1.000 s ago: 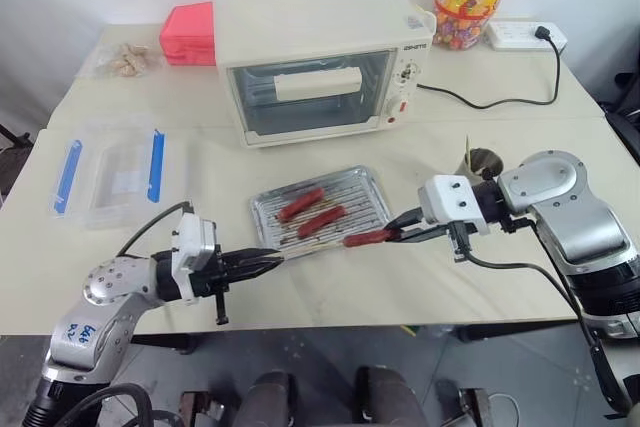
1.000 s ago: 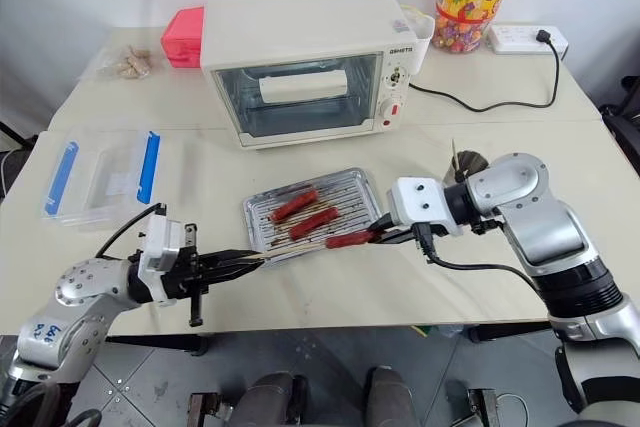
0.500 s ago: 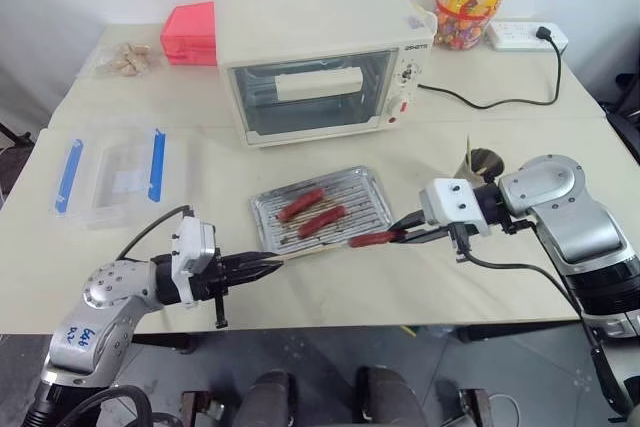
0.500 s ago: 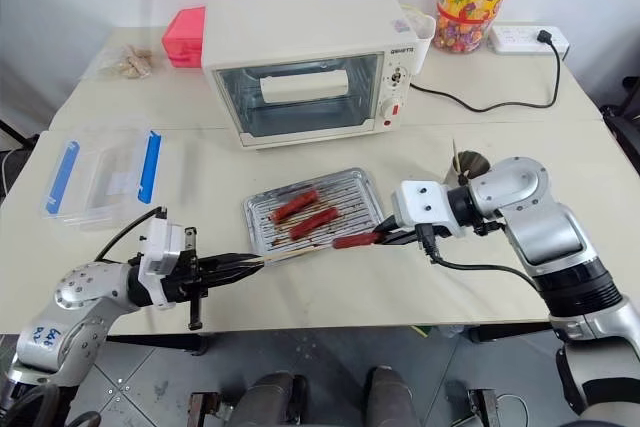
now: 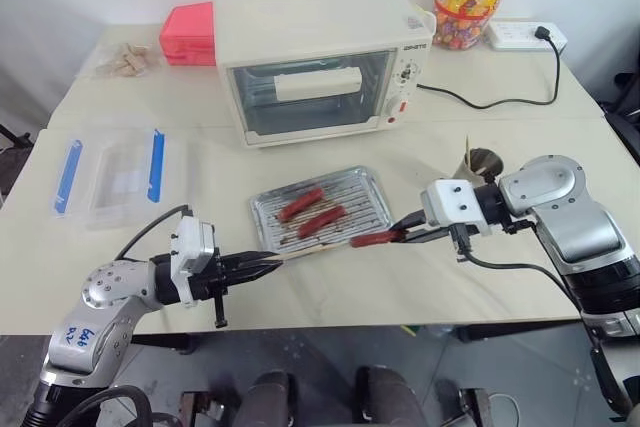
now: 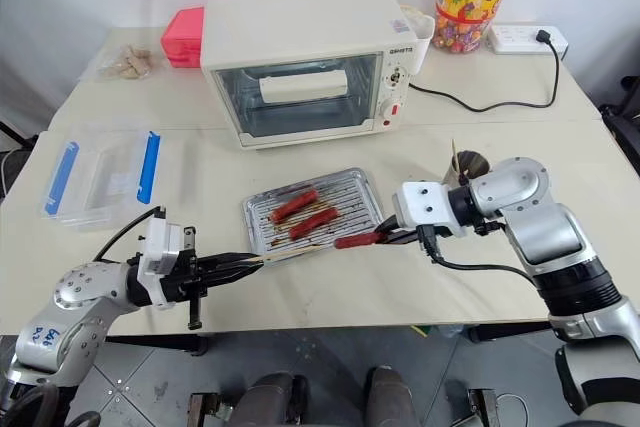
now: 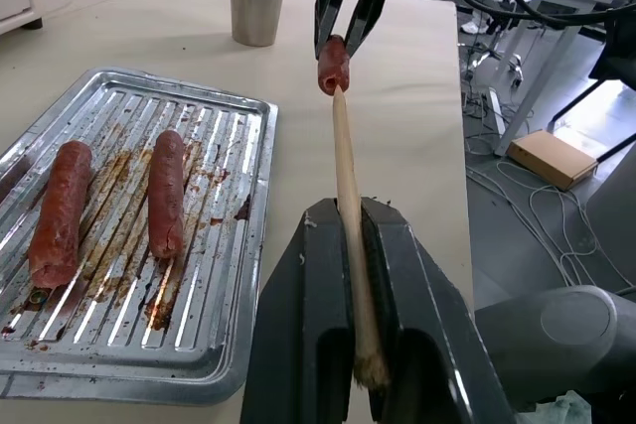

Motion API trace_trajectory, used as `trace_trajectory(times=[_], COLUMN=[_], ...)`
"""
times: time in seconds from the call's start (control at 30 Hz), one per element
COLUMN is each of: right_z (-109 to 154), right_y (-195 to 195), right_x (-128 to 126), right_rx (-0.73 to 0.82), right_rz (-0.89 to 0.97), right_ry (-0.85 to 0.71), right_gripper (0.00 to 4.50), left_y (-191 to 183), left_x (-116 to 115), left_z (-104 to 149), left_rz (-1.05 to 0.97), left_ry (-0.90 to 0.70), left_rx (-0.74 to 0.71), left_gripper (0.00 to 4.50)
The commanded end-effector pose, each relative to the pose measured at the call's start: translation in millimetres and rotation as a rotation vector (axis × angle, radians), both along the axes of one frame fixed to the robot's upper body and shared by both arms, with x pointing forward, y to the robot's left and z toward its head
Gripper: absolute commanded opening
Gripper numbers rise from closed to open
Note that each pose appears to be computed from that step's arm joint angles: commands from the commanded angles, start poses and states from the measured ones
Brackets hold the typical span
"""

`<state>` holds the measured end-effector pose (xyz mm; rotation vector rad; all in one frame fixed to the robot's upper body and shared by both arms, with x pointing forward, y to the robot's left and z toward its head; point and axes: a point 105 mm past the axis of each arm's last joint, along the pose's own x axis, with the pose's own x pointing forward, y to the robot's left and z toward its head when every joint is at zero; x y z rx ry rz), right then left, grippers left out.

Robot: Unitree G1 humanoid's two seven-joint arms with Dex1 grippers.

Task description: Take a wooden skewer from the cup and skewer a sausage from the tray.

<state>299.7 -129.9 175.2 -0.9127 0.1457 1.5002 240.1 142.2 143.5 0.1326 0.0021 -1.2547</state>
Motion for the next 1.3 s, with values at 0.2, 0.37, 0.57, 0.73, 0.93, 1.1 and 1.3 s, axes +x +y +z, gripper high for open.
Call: trace_trajectory(times=[0.2,0.37,0.57,0.73,0.93,1.1,1.3], right_z=[10.3,10.8,11.6,9.9,9.6,10.1,11.4], right_y=[11.9,14.1,15.4,21.6,32.6,38.3,43.1], right_x=[-7.7,-9.0,-10.3,-13.2,-15.5,-16.4,-17.5], right_rx=[0.020,0.022,0.015,0.001,-0.005,-0.005,-0.004], right_rz=[0.059,0.068,0.078,0.103,0.131,0.137,0.150], right_ry=[-0.025,-0.024,-0.029,-0.026,-0.031,-0.036,-0.044], right_gripper=[0.43,0.43,0.43,0.43,0.43,0.43,0.43], left_y=[-7.6,-8.6,-9.8,-14.1,-24.4,-33.3,-43.7], left_x=[-3.2,-3.3,-2.9,-1.6,1.6,2.9,4.7], left_z=[6.3,5.2,4.9,5.2,4.7,0.9,-5.6], left_rz=[-0.029,-0.033,-0.035,-0.052,-0.090,-0.129,-0.168], left_ry=[-0.035,-0.033,-0.033,-0.036,-0.037,-0.016,0.007], left_rx=[-0.010,-0.007,-0.011,-0.017,-0.015,0.001,0.034], left_gripper=[0.00,0.00,0.00,0.00,0.00,0.00,0.00])
